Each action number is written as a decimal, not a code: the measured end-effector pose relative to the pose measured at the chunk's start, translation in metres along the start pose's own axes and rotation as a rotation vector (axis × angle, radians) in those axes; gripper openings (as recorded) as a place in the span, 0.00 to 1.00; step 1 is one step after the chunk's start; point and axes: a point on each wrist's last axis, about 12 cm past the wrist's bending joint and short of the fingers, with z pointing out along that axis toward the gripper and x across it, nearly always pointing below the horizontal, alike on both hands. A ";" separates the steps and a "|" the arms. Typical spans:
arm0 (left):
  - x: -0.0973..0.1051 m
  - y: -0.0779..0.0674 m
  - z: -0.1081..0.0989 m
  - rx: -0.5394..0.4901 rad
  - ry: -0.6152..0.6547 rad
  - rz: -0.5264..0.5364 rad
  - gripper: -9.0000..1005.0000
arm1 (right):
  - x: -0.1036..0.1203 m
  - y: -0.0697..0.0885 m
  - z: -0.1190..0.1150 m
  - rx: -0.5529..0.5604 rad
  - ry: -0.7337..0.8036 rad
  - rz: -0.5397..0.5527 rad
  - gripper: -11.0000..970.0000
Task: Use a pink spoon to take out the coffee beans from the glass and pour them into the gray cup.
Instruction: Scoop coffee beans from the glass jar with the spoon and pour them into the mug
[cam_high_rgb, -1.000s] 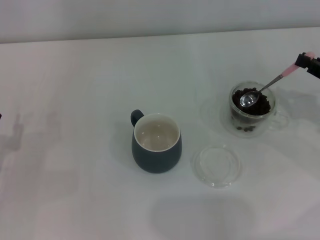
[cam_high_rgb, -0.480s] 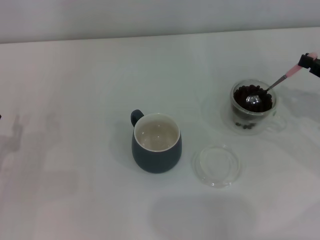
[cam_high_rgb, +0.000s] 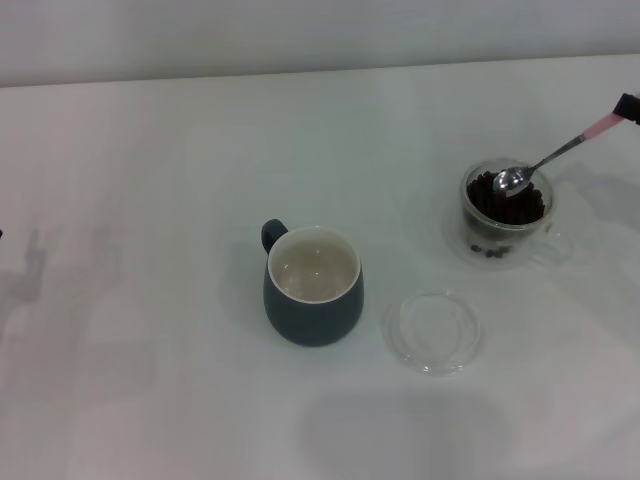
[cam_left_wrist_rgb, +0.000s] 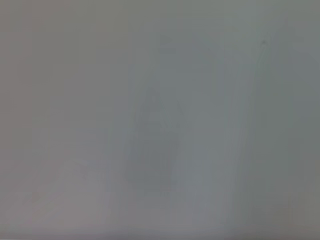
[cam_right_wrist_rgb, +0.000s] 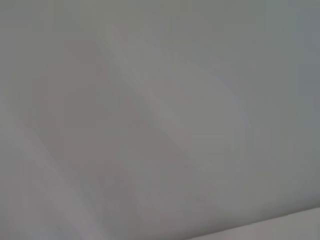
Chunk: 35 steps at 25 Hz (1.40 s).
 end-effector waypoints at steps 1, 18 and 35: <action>0.000 0.000 0.000 0.000 0.000 0.000 0.54 | 0.000 -0.001 0.000 0.008 0.000 0.015 0.16; -0.001 0.001 0.000 0.000 -0.001 0.003 0.54 | 0.005 -0.003 0.002 0.043 0.044 0.021 0.16; -0.002 0.000 0.003 0.005 -0.006 0.004 0.54 | 0.006 -0.008 0.008 0.088 0.078 0.137 0.16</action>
